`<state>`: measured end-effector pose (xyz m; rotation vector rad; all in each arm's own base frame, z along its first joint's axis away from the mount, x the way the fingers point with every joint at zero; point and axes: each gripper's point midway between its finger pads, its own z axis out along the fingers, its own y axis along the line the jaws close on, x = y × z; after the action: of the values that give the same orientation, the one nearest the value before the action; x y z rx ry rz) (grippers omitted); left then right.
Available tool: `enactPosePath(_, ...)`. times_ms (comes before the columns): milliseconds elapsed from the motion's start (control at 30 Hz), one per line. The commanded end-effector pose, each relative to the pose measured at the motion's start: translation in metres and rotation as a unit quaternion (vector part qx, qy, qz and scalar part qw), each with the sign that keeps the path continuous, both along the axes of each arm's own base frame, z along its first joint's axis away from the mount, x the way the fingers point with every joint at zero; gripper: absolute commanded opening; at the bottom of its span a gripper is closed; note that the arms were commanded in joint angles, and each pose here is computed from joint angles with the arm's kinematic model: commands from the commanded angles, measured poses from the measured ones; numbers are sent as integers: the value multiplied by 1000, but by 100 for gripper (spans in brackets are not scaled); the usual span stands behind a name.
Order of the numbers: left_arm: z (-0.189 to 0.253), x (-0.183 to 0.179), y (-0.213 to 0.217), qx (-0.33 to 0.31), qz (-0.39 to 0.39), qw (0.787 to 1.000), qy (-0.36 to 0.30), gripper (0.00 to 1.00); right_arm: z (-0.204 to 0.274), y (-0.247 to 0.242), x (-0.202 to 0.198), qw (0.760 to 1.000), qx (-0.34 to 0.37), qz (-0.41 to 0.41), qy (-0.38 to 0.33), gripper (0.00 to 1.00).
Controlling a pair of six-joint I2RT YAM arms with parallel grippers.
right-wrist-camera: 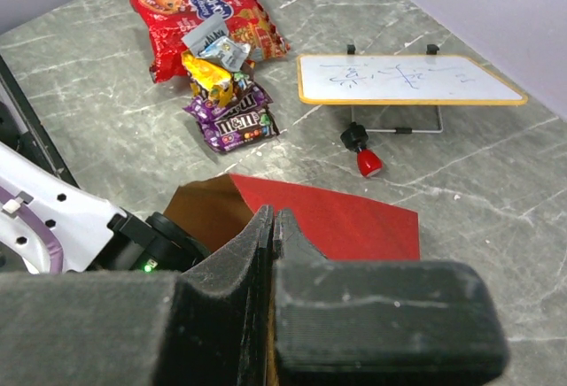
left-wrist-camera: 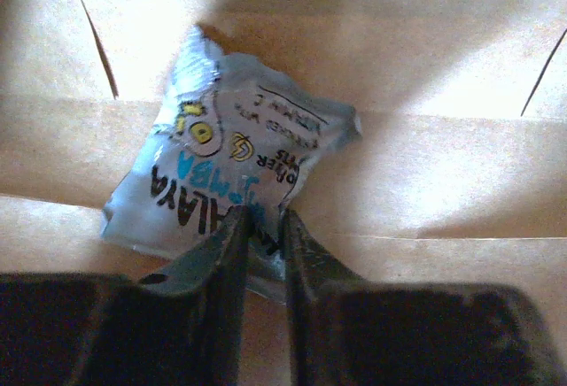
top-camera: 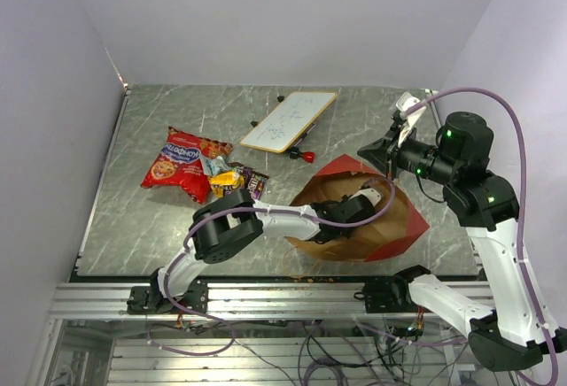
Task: Take the snacks out of the paper bag
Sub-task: Take out the snack from the paper bag.
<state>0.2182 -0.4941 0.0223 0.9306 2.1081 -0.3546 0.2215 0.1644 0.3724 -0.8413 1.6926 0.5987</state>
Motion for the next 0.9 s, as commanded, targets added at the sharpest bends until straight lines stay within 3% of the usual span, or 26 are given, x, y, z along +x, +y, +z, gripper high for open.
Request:
enactPosePath(0,16,1,6,9,-5,1000,0,24,4,2,0,1000,11,3,-10,0)
enactPosePath(200,30,3,3,5,-10,1000,-9,7,2,2,-1,1000,11,2,-7,0)
enactPosePath(467,80,2,5,-33,-23,998,-49,7,-7,1,-2,1000,2,2,1,0)
enactPosePath(867,99,-5,-3,-66,-51,995,-56,7,-25,-1,-9,1000,-20,18,4,0)
